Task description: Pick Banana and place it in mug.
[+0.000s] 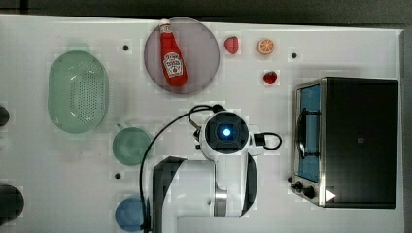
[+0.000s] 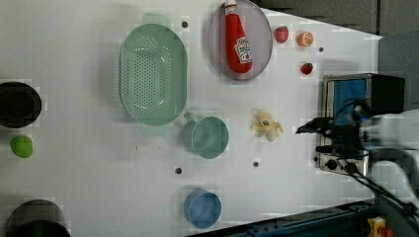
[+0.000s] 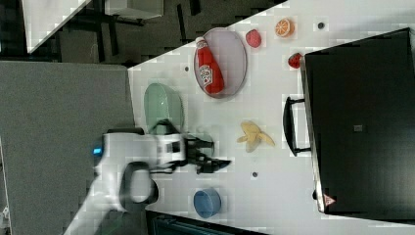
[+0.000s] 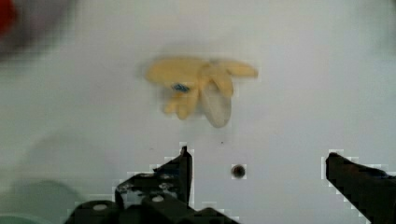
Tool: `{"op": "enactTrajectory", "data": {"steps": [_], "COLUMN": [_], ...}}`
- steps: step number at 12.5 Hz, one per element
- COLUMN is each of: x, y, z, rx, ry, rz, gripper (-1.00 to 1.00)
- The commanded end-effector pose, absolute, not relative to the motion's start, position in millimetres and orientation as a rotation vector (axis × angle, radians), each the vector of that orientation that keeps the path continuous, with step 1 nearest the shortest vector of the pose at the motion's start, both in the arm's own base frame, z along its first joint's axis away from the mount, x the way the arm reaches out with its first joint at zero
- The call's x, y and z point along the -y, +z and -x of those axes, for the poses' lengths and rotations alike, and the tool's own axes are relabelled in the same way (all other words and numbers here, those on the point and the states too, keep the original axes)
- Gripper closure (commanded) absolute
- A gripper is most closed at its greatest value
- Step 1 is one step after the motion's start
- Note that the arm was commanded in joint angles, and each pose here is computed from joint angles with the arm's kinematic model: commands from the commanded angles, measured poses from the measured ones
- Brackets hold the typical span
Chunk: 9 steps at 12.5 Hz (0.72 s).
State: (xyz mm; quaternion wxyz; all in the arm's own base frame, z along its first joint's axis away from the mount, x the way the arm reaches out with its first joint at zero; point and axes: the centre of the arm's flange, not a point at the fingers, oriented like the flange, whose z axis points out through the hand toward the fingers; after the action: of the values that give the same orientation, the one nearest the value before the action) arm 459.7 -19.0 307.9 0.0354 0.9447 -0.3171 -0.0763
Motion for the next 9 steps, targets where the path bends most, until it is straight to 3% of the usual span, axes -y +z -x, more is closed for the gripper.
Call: {"op": "enactTrajectory", "data": {"steps": [1, 5, 7, 9], "x": [20, 16, 11, 8], "y": [289, 208, 180, 163], "z": [-480, -478, -473, -475], "rx": [0.747, 0.726, 0.705, 0.698], "ry": [-0.063, -0.054, -0.107, -0.073], "rz": [-3.018, -3.018, -3.014, -3.023], "gripper": [-1.00, -1.00, -1.00, -1.00]}}
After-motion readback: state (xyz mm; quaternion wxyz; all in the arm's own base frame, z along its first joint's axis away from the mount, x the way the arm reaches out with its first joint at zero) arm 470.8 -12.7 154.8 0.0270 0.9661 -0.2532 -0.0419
